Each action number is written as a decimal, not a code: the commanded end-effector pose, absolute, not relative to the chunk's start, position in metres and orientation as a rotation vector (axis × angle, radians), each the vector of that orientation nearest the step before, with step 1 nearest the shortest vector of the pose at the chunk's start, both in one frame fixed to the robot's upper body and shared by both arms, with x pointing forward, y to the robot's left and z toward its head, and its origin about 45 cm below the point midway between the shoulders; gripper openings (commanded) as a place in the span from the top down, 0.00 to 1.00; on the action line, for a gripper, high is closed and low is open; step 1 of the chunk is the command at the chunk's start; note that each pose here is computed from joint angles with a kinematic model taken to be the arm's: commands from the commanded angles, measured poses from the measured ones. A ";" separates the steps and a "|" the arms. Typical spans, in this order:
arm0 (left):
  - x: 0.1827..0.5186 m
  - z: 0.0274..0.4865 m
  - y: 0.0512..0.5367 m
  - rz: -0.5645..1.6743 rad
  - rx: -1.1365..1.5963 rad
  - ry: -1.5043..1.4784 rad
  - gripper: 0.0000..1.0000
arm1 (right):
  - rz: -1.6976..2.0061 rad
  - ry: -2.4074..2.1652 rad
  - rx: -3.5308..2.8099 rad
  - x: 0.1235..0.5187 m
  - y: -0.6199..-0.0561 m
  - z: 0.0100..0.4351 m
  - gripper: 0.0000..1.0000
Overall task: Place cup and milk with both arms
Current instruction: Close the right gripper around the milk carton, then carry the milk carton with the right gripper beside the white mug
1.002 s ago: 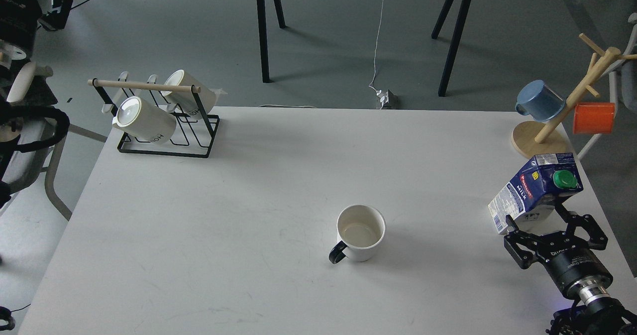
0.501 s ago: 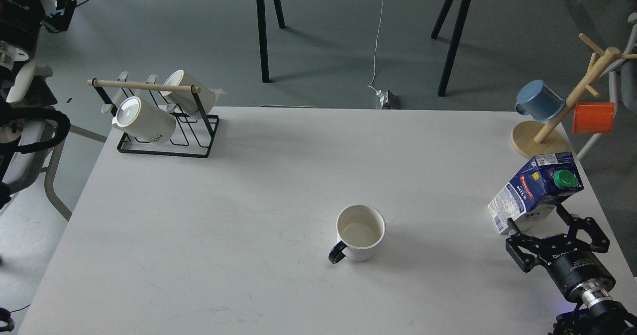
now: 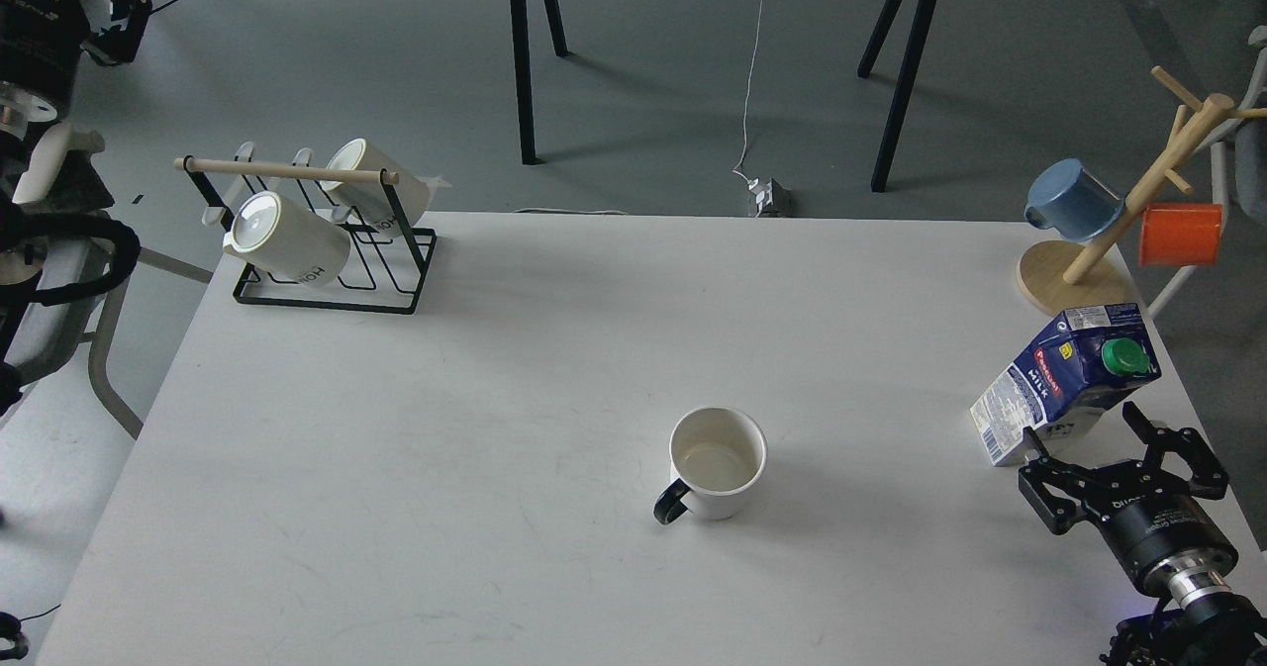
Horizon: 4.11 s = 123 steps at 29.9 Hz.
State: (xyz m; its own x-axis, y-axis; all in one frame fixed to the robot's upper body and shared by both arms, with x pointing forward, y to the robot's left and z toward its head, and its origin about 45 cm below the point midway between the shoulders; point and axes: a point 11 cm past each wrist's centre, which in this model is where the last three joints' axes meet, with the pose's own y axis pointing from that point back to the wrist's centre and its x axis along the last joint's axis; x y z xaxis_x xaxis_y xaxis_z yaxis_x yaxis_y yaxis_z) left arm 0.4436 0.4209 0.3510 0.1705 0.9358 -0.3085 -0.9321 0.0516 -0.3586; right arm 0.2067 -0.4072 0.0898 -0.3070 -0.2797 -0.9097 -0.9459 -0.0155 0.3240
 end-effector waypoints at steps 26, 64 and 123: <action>0.444 0.350 0.420 1.419 -0.528 -0.010 0.00 | 1.296 1.610 -1.262 0.236 -0.400 0.081 0.07; 0.439 0.361 0.438 1.450 -0.499 -0.053 0.00 | 1.333 1.514 -1.364 0.240 -0.363 0.088 0.54; 0.437 0.369 0.442 1.462 -0.489 -0.078 0.00 | 1.607 1.164 -1.490 0.199 -0.190 0.066 0.73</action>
